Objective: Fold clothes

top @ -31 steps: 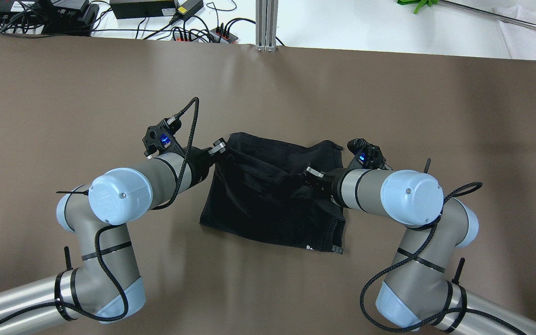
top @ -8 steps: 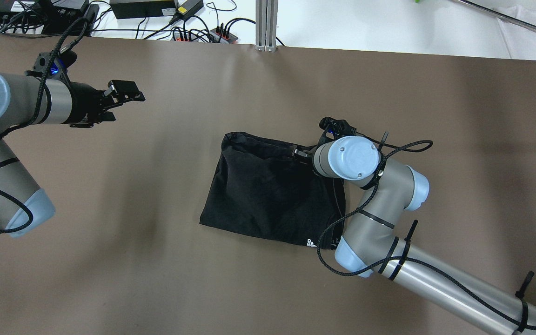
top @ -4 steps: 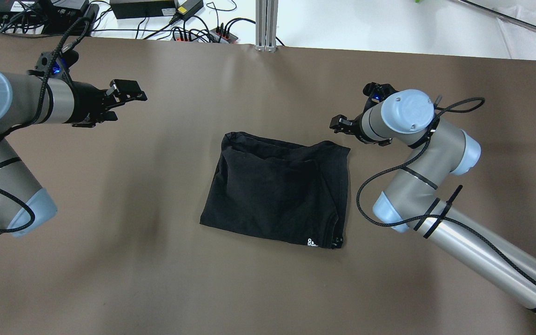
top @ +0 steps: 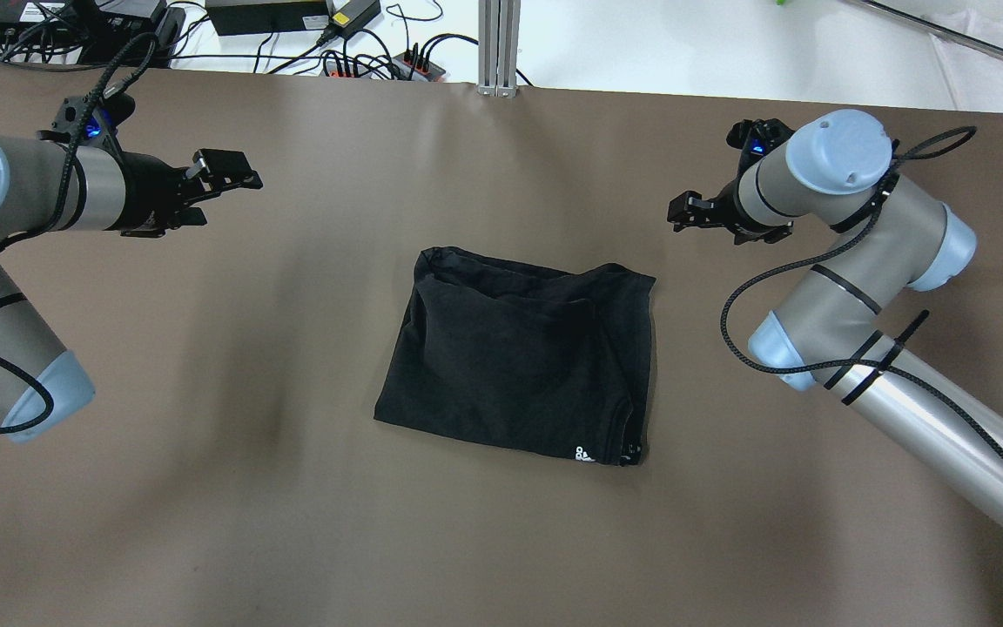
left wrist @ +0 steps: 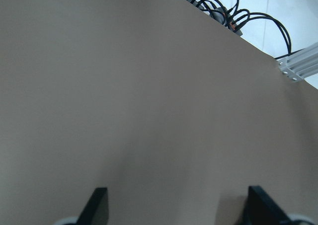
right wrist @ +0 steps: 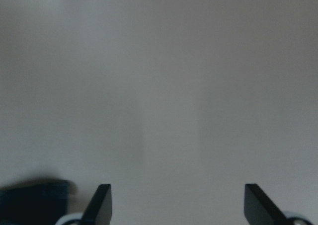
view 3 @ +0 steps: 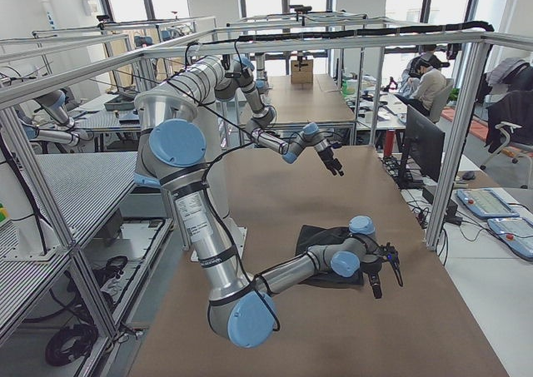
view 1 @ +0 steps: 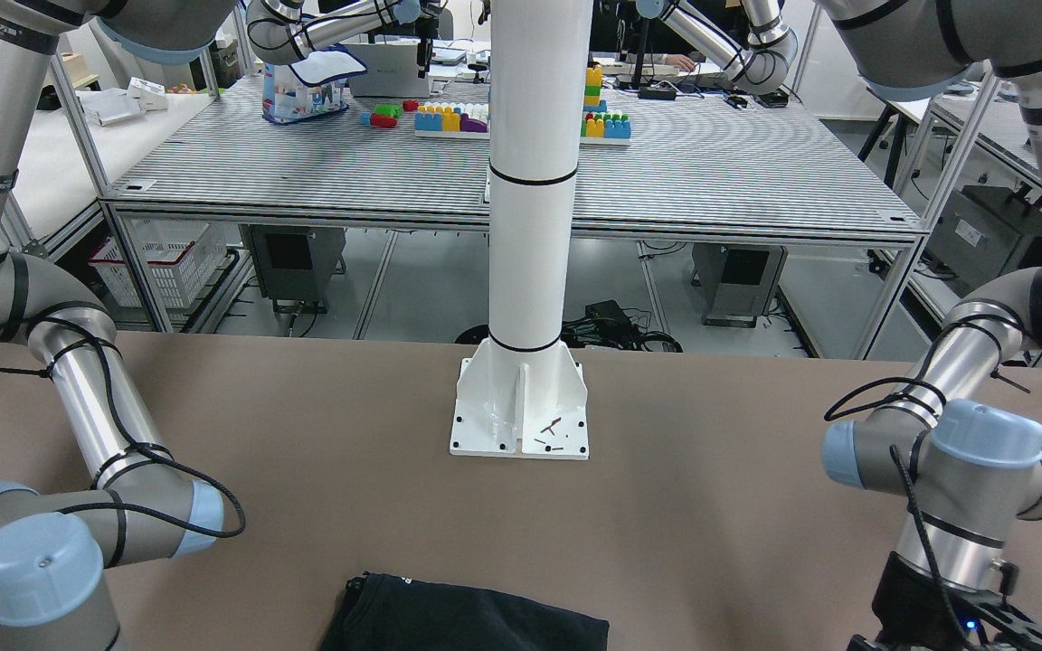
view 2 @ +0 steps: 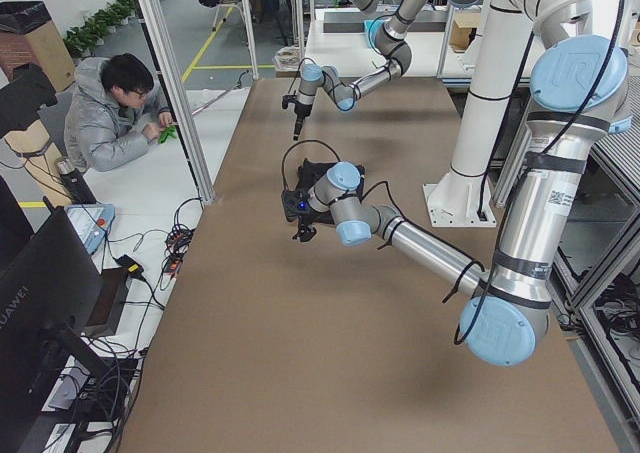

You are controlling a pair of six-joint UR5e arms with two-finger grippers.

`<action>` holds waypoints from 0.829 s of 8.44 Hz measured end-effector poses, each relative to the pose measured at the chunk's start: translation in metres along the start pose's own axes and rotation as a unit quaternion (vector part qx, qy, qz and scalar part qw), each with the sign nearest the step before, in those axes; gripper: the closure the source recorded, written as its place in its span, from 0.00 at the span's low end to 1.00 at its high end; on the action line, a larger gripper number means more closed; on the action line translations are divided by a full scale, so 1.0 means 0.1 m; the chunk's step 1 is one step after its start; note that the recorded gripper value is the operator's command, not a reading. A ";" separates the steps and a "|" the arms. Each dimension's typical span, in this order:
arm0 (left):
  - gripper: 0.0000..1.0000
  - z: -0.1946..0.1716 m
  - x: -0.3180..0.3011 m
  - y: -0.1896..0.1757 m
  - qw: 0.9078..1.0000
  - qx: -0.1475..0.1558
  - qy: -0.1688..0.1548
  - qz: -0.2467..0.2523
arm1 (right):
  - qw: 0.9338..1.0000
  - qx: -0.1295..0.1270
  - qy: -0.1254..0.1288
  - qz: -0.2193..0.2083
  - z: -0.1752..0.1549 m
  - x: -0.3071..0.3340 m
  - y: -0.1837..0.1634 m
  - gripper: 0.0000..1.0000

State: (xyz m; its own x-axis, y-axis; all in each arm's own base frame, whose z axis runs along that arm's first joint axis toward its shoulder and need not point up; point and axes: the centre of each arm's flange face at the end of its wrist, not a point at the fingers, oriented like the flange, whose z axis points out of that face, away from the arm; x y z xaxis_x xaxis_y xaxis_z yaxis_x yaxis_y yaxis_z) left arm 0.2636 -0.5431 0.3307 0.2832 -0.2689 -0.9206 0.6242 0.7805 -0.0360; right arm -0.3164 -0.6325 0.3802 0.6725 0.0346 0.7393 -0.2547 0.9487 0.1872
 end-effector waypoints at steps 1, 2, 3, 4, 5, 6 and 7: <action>0.00 -0.04 -0.33 -0.13 0.999 0.009 -0.027 0.016 | 0.998 -0.003 0.014 -0.056 -0.08 0.37 0.05 0.06; 0.00 -0.09 -0.65 -0.25 0.998 0.017 -0.052 0.023 | 0.994 -0.003 0.031 -0.101 -0.13 0.67 0.12 0.06; 0.00 -0.17 -0.99 -0.37 0.996 0.023 -0.077 0.028 | 0.991 0.000 0.045 -0.129 -0.18 0.92 0.17 0.06; 0.00 -0.28 -1.33 -0.53 0.993 0.027 -0.103 0.040 | 0.987 0.002 0.055 -0.153 -0.24 1.13 0.21 0.06; 0.00 -0.41 -1.68 -0.72 0.988 0.031 -0.139 0.060 | 0.980 -0.001 0.068 -0.186 -0.29 1.38 0.29 0.06; 0.00 -0.55 -1.96 -0.90 0.981 0.032 -0.175 0.079 | 0.972 -0.006 0.085 -0.219 -0.32 1.68 0.34 0.06; 0.00 -0.68 -2.22 -1.02 0.974 0.031 -0.205 0.092 | 0.964 -0.008 0.107 -0.242 -0.37 1.99 0.35 0.06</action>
State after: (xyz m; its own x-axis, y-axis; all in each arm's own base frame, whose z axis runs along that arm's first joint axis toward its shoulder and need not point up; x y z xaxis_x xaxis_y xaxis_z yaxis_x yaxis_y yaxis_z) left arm 0.0873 -0.5245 0.5127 0.6544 -0.3399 -0.6755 0.5736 0.8052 0.1505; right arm -0.1660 -0.5805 0.5098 0.8385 -0.3503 0.4173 0.1344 0.8752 0.4647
